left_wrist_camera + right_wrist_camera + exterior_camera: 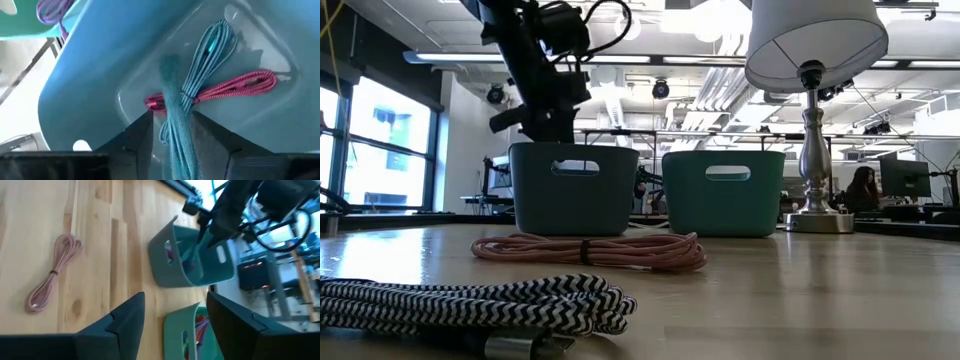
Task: Pick & Place USB Port
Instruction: Put the black and blue charger cable into the blue bin, then put the pink charger cable into the green bin
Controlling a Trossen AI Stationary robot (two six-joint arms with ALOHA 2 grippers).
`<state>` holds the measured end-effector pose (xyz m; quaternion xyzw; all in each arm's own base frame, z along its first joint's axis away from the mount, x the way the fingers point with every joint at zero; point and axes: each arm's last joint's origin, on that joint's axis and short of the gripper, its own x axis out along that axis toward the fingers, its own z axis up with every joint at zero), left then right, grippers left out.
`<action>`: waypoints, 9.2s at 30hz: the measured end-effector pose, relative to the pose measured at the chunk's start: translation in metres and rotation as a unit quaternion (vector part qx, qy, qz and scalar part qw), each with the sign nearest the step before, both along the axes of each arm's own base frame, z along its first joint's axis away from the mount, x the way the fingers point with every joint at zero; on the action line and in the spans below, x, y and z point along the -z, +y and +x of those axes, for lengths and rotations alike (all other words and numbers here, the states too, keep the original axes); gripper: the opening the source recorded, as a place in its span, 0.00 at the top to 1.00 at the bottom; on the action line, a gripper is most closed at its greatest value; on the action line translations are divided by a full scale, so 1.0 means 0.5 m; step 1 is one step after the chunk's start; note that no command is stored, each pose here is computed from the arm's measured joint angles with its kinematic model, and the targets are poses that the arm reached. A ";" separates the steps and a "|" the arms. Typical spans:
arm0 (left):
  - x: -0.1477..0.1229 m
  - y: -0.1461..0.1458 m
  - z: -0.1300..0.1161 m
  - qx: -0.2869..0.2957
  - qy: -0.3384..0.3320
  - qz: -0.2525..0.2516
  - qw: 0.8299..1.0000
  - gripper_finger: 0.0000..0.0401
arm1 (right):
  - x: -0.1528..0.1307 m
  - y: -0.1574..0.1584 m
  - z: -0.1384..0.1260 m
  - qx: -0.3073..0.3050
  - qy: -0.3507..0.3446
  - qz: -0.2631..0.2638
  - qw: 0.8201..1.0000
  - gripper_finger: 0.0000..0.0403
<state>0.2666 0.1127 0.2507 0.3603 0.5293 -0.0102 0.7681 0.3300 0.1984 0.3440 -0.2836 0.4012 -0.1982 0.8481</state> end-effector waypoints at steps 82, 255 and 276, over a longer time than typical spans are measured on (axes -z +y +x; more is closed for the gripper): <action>0.147 -0.484 0.101 0.019 0.011 -0.255 0.967 0.55 | 0.249 0.069 0.011 -0.180 0.111 0.165 0.963 0.49; -0.176 -0.504 0.139 0.211 -0.488 -0.119 0.838 1.00 | 0.093 -0.066 -0.198 -0.401 -0.358 0.026 0.843 0.72; -0.158 -0.482 0.152 0.217 -0.456 -0.127 0.853 1.00 | 0.087 -0.103 -0.155 -0.401 -0.362 0.027 0.841 0.74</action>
